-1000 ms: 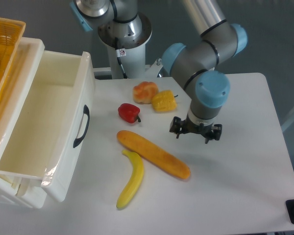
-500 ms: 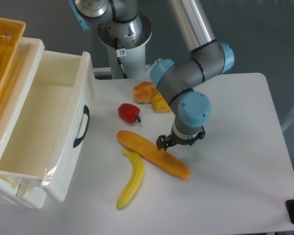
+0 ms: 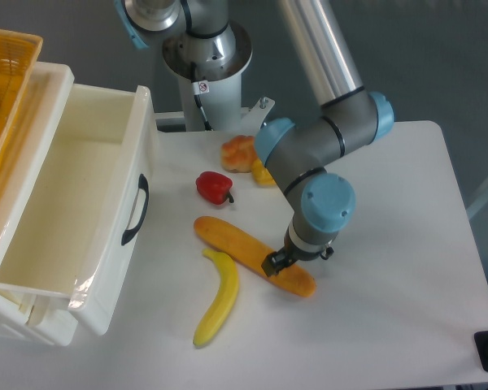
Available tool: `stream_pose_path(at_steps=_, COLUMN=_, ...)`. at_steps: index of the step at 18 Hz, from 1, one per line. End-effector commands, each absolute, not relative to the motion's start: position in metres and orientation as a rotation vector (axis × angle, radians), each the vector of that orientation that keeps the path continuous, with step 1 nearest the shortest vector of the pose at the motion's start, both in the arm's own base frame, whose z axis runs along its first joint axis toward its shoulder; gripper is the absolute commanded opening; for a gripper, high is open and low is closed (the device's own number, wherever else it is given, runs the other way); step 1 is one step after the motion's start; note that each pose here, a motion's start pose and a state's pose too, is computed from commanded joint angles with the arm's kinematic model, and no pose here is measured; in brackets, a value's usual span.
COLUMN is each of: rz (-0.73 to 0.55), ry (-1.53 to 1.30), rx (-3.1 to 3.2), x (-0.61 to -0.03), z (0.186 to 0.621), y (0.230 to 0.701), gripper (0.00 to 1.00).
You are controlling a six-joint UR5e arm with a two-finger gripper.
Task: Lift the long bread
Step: 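Lower the gripper onto the bread's end and close on it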
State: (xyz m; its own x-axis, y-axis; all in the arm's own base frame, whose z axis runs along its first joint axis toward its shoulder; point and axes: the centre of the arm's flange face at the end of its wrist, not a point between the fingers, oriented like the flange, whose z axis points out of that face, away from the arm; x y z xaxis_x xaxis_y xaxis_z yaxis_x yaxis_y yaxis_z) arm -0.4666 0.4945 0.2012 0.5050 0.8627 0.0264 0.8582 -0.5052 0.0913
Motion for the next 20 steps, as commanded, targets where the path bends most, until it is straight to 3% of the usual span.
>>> stream_pose_path(at_steps=9, rz=0.109, ry=1.501, rx=2.669, x=-0.460, z=0.187, y=0.502, gripper=1.00)
stream_pose_path(at_steps=10, rz=0.107, ry=1.500, rx=2.668, x=-0.459, z=0.186, y=0.503, gripper=0.95)
stream_pose_path(at_steps=11, rz=0.108, ry=1.496, rx=2.668, x=-0.457, z=0.185, y=0.504, gripper=0.86)
stream_pose_path(at_steps=13, rz=0.102, ry=1.490, rx=2.674, x=-0.457, z=0.187, y=0.504, gripper=0.52)
stream_pose_path(at_steps=14, rz=0.101, ry=1.489, rx=2.676, x=-0.456, z=0.189, y=0.504, gripper=0.41)
stream_pose_path(at_steps=20, rz=0.093, ry=1.483, rx=2.681, x=-0.456, z=0.190, y=0.503, gripper=0.10)
